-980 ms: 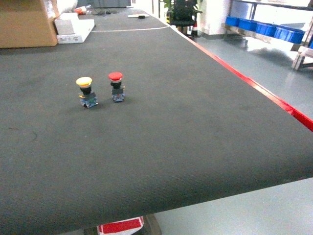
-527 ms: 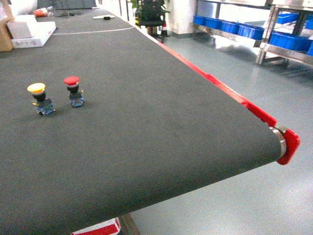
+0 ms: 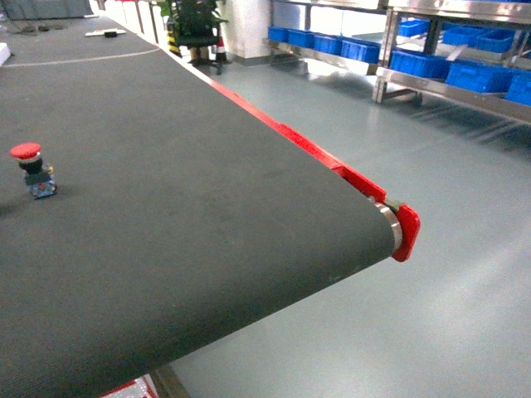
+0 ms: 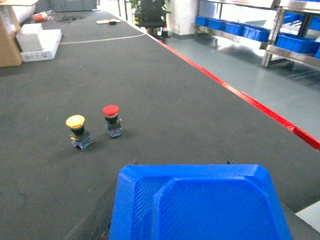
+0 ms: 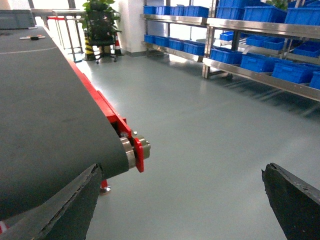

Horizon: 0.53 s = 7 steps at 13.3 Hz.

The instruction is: Pick blue part to blue bin on bottom shelf

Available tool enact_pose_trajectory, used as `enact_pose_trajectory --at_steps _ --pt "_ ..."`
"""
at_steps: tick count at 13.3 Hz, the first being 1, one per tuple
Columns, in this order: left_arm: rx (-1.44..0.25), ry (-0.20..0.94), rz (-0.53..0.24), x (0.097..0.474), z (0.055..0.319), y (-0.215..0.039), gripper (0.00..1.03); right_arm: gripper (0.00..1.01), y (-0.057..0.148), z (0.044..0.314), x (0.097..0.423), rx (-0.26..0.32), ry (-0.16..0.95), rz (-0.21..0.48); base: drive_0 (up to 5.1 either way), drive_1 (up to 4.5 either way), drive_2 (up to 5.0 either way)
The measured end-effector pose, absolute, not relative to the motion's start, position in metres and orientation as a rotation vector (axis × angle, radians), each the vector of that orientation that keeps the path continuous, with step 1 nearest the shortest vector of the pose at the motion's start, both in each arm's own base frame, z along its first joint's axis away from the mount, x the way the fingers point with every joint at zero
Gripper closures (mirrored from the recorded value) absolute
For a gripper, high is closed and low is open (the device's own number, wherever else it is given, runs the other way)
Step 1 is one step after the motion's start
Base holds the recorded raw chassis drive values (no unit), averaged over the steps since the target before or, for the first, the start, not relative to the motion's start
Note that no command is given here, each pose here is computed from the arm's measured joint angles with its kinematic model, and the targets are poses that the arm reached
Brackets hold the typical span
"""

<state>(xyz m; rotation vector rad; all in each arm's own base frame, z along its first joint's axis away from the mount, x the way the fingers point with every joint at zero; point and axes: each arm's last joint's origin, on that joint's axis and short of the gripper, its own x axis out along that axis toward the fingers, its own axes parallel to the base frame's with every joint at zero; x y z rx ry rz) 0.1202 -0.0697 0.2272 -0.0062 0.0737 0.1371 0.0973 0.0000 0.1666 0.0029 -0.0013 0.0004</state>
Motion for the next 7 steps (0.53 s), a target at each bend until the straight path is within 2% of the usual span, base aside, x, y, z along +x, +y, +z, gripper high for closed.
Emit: enact_pose_trajectory --at_steps 7 --pt "-0.006 0.074 0.138 0.1201 0.2272 -0.0697 0.59 0.03 0.0 0.1666 0.0973 0.003 -0.001 0.001 -1.6 -1.62 -1.6"
